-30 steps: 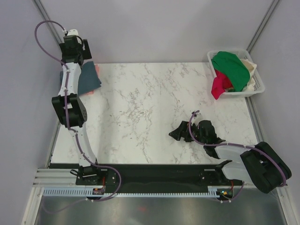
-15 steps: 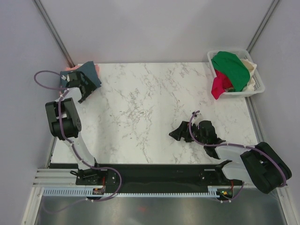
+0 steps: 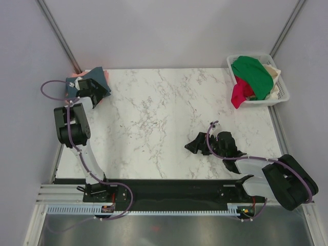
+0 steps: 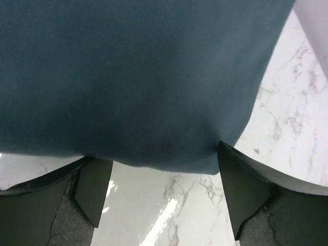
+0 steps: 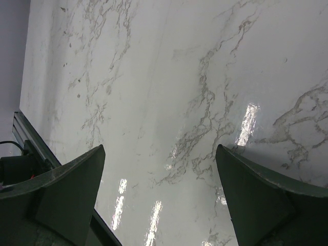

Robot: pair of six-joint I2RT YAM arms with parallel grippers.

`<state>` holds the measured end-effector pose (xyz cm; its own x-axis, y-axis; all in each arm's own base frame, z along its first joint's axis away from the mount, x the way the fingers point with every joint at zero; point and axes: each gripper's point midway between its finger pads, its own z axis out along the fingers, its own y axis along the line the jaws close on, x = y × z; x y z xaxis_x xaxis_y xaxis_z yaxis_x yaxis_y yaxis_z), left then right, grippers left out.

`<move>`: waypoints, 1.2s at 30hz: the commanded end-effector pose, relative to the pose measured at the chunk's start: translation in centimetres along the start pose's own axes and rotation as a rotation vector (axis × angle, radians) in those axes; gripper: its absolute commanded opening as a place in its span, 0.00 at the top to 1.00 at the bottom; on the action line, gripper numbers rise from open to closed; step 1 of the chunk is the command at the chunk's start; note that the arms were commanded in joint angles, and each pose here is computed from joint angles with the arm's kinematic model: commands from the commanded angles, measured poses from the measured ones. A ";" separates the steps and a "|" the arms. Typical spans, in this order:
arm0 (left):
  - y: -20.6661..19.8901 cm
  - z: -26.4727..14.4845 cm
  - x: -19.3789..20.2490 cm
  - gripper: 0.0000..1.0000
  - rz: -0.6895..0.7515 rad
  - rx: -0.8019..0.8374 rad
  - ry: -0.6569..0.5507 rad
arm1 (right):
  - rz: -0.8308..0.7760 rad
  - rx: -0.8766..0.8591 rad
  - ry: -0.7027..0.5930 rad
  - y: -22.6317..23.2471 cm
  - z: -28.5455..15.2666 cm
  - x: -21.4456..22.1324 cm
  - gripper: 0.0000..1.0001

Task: Fold and stack the t-shirts
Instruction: Neatly place the folded tshirt to the corner

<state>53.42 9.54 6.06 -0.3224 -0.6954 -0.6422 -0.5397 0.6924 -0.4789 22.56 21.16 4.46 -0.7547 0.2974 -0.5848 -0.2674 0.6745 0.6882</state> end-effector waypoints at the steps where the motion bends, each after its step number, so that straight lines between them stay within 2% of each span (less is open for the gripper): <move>1: -0.7 1.9 -1.0 0.13 -0.009 0.024 -0.029 | 0.022 0.059 0.075 -1.7 -0.3 2.2 0.02; 6: -0.7 2.5 -1.4 0.15 -0.022 -0.004 -0.008 | 0.022 0.061 0.082 -1.7 -0.1 2.2 0.02; 8: -0.7 3.3 -1.0 0.31 -0.012 -0.015 0.033 | 0.024 0.059 0.081 -1.7 -0.1 2.1 0.02; 9: -1.1 3.5 -0.6 0.52 -0.005 0.013 0.060 | 0.022 0.059 0.080 -1.6 -0.1 2.1 0.02; 12: -2.0 3.9 -0.2 0.83 0.029 0.052 0.084 | 0.022 0.062 0.074 -1.7 -0.2 2.1 0.02; 13: -2.1 3.7 0.0 0.98 0.033 0.053 0.086 | 0.020 0.064 0.071 -1.7 -0.2 2.0 0.02; 20: -6.3 0.1 1.6 0.98 0.121 0.140 0.105 | 0.019 0.068 0.066 -1.7 -0.3 1.9 0.02; 24: -9.6 -2.2 4.9 0.98 0.174 0.202 0.147 | 0.021 0.070 0.061 -1.8 -0.4 1.9 0.02; 27: -10.8 -3.4 6.6 0.98 0.203 0.219 0.165 | 0.020 0.069 0.058 -1.7 -0.5 1.9 0.02; 29: -10.2 -3.5 7.5 0.98 0.198 0.215 0.193 | 0.020 0.071 0.060 -1.8 -0.5 2.0 0.02; 31: -10.5 -3.5 8.6 0.93 0.206 0.254 0.234 | 0.022 0.071 0.062 -1.8 -0.4 2.0 0.02; 32: -11.7 -4.1 10.3 0.84 0.230 0.296 0.274 | 0.022 0.071 0.062 -1.8 -0.4 1.9 0.02; 33: -11.7 -4.4 10.7 0.62 0.240 0.303 0.291 | 0.022 0.072 0.063 -1.8 -0.4 2.0 0.02; 34: -11.7 -4.8 10.8 0.50 0.250 0.312 0.298 | 0.021 0.072 0.062 -1.8 -0.4 1.9 0.02; 35: -11.3 -5.2 11.3 0.02 0.255 0.313 0.314 | 0.021 0.070 0.064 -1.8 -0.4 2.0 0.02; 36: -11.1 -5.7 11.3 0.00 0.261 0.314 0.316 | 0.023 0.071 0.066 -1.8 -0.4 2.0 0.02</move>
<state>52.49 -6.65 5.27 -0.6467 -0.5244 -0.5539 -0.2421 0.8297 -0.5029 22.62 21.14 4.47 -0.7538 0.2982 -0.5856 -0.2662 0.6761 0.6870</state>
